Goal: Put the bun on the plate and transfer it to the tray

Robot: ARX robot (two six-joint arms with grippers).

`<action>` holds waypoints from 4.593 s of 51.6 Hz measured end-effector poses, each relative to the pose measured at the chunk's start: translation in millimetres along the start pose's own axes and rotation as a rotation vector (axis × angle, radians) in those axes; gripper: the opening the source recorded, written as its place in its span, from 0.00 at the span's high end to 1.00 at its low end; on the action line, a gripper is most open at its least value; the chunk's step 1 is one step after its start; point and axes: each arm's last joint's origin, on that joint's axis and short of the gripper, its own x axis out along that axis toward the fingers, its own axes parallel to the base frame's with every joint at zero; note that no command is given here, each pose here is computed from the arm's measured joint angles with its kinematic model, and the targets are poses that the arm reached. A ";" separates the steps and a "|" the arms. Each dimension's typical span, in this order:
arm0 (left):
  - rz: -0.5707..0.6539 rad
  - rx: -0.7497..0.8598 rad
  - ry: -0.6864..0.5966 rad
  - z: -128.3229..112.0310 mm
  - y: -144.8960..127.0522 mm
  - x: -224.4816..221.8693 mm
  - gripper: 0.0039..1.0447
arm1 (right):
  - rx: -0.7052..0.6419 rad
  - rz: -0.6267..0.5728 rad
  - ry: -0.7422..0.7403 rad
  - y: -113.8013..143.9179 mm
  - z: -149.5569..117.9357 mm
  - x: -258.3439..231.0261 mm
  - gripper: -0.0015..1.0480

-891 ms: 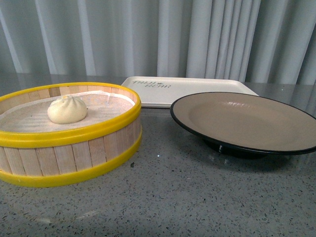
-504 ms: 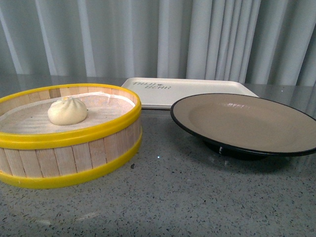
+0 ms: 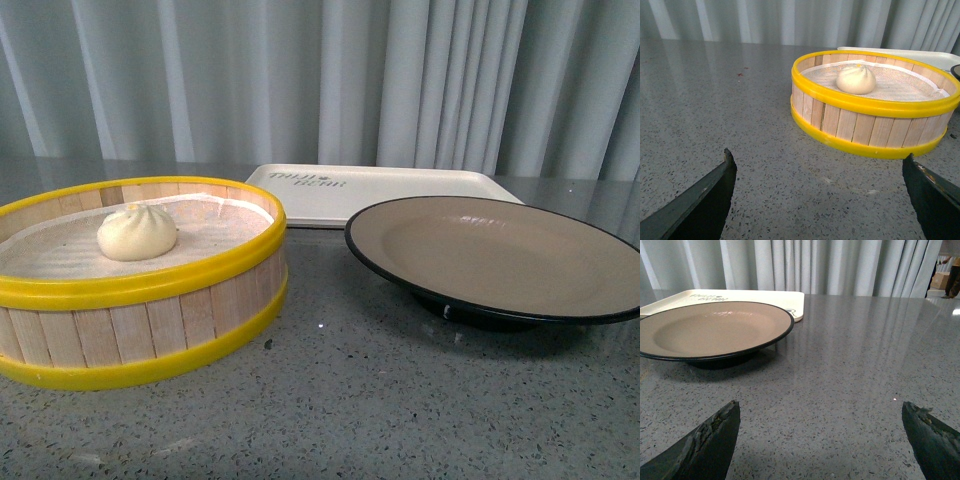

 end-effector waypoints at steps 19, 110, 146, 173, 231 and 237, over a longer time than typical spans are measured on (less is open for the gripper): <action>0.174 -0.080 0.043 18.1 3.2 15.7 0.06 | 0.000 0.000 0.000 0.0 0.0 0.0 0.08; -0.421 0.231 0.456 90.7 -55.6 252.9 0.06 | 0.000 0.000 0.000 0.0 0.0 0.0 0.08; -0.401 0.214 0.537 71.0 -49.0 261.2 0.06 | 0.000 0.000 0.000 0.0 0.0 0.0 0.08; -0.439 0.172 0.500 74.4 -55.5 262.4 0.60 | 0.000 0.000 0.000 0.0 0.0 0.0 0.08; -0.849 0.302 0.275 95.4 -252.2 238.9 0.95 | 0.000 0.000 0.000 0.0 0.0 0.0 0.08; -0.822 0.328 0.298 90.3 -259.8 243.2 0.95 | 0.000 0.000 0.000 0.0 0.0 0.0 0.08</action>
